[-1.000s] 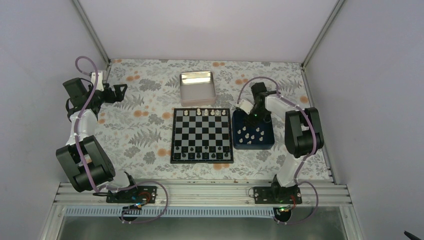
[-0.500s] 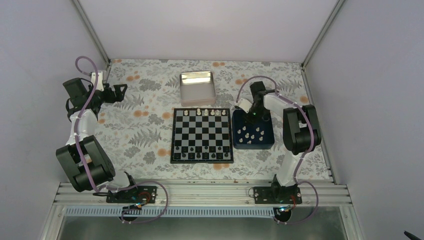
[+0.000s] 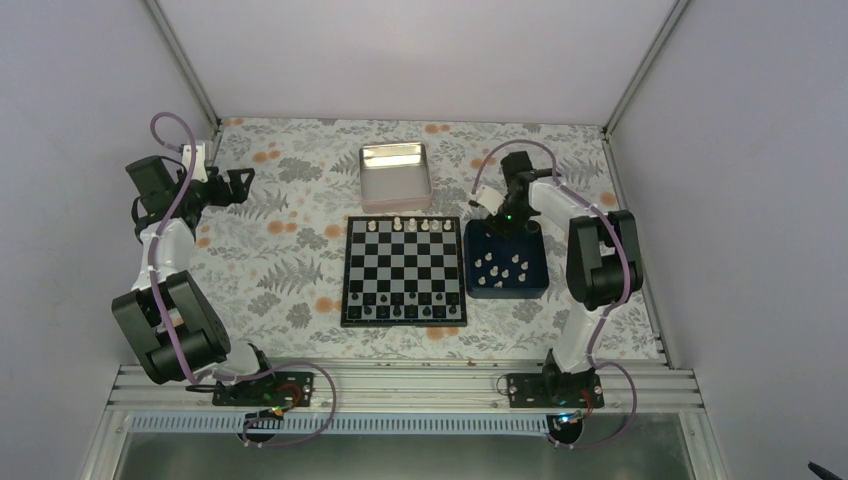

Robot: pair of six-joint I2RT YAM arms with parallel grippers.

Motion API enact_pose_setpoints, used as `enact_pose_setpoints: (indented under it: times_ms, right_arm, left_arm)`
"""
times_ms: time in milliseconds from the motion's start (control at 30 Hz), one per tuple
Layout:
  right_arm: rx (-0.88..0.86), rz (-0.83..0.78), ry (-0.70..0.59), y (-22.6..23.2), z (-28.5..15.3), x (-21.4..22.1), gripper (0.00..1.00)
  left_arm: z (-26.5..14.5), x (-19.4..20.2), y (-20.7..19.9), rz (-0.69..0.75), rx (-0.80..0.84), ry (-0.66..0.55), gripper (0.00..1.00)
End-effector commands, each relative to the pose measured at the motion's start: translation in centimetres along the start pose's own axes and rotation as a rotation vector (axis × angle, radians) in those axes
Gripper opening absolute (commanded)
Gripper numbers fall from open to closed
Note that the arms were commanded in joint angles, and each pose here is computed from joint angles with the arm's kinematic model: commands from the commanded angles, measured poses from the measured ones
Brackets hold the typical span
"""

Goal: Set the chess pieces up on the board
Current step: Pick up the chess piece from the storage box, then place the chess piece on the chessboard.

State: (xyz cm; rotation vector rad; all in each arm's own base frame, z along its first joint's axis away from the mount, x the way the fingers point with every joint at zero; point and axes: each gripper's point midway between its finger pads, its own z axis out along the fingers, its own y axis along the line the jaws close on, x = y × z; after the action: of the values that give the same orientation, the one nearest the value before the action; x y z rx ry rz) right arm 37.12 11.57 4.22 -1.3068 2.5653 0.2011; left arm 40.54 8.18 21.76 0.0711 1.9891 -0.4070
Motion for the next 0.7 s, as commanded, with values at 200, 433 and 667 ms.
enact_pose_setpoints:
  times_ms: [200,433,667]
  right_arm:
    - [0.039,-0.118,-0.094,3.1,-5.9,-6.7,0.05]
    - [-0.006,-0.173,-0.077,6.3,-3.0,-8.5,0.06]
    - [-0.027,-0.183,-0.047,6.8,-0.7,-8.5,0.07]
  left_arm:
    - [-0.1,0.3,-0.1,0.006,0.016,-0.003,1.0]
    - [-0.2,0.2,-0.1,0.007,0.014,-0.007,1.0]
    - [-0.4,0.0,0.0,0.008,0.011,-0.01,1.0]
